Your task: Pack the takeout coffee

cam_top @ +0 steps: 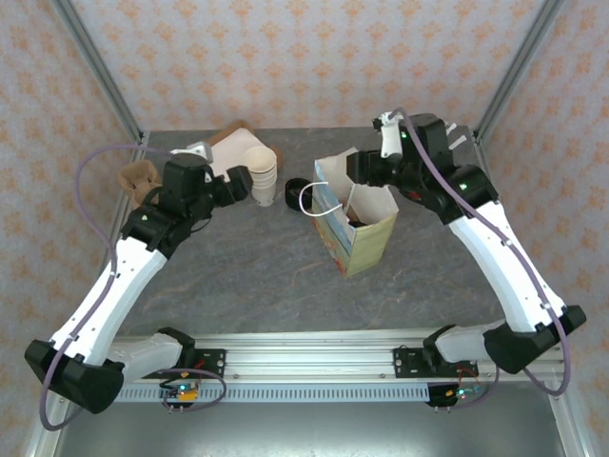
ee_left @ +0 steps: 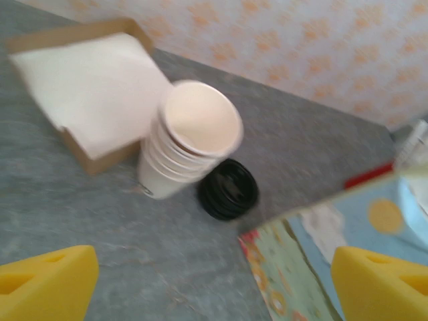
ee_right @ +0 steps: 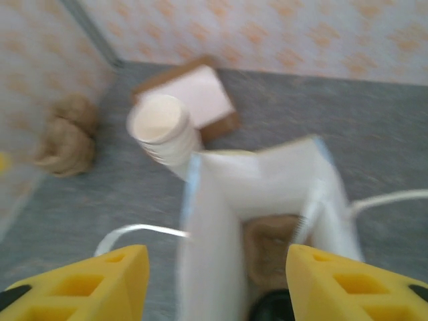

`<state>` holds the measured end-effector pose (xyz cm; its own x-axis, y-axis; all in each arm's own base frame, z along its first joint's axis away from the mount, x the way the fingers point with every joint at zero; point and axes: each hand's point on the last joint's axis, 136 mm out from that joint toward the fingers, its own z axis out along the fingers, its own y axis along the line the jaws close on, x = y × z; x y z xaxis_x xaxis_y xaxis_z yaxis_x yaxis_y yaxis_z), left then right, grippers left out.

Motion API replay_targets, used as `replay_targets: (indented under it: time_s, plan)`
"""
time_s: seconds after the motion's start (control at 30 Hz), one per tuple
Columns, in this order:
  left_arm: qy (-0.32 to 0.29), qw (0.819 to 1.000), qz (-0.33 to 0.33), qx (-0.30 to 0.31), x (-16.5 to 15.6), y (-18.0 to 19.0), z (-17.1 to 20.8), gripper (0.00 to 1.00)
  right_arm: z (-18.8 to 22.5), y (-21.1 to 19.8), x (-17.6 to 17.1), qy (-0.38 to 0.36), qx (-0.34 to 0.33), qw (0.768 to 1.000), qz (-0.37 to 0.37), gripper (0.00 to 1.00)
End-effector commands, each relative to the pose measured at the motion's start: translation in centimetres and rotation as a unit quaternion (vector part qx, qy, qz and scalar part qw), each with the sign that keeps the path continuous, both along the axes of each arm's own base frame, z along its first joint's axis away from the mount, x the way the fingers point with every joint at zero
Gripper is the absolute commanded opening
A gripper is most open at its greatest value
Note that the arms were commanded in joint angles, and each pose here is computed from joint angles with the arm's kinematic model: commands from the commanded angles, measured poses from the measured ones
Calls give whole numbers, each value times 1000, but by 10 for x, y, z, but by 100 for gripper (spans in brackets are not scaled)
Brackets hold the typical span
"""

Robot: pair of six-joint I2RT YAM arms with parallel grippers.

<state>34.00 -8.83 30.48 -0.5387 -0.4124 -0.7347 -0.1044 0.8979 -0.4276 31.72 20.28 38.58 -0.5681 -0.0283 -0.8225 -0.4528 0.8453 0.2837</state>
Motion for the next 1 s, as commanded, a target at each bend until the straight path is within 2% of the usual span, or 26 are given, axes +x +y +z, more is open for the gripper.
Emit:
replay_targets:
  time_s: [0.0, 0.13, 0.3, 0.47, 0.67, 0.97]
  plan:
    - [21, 999, 43, 7, 17, 28, -16, 89, 28, 39, -20, -21, 78, 992, 98, 61]
    - [49, 995, 82, -24, 45, 56, -33, 86, 26, 59, -27, -32, 69, 989, 131, 71]
    - [107, 987, 119, -33, 89, 84, -69, 80, 22, 57, -28, -42, 62, 989, 126, 74]
    - [165, 976, 138, -38, 136, 98, -113, 71, 13, 49, -25, -53, 45, 992, 108, 76]
    - [219, 964, 148, -12, 187, 107, -160, 64, 4, 47, -19, -48, 23, 993, 100, 76]
    - [270, 953, 131, 32, 227, 106, -210, 60, -13, 43, -8, -40, -3, 996, 80, 77]
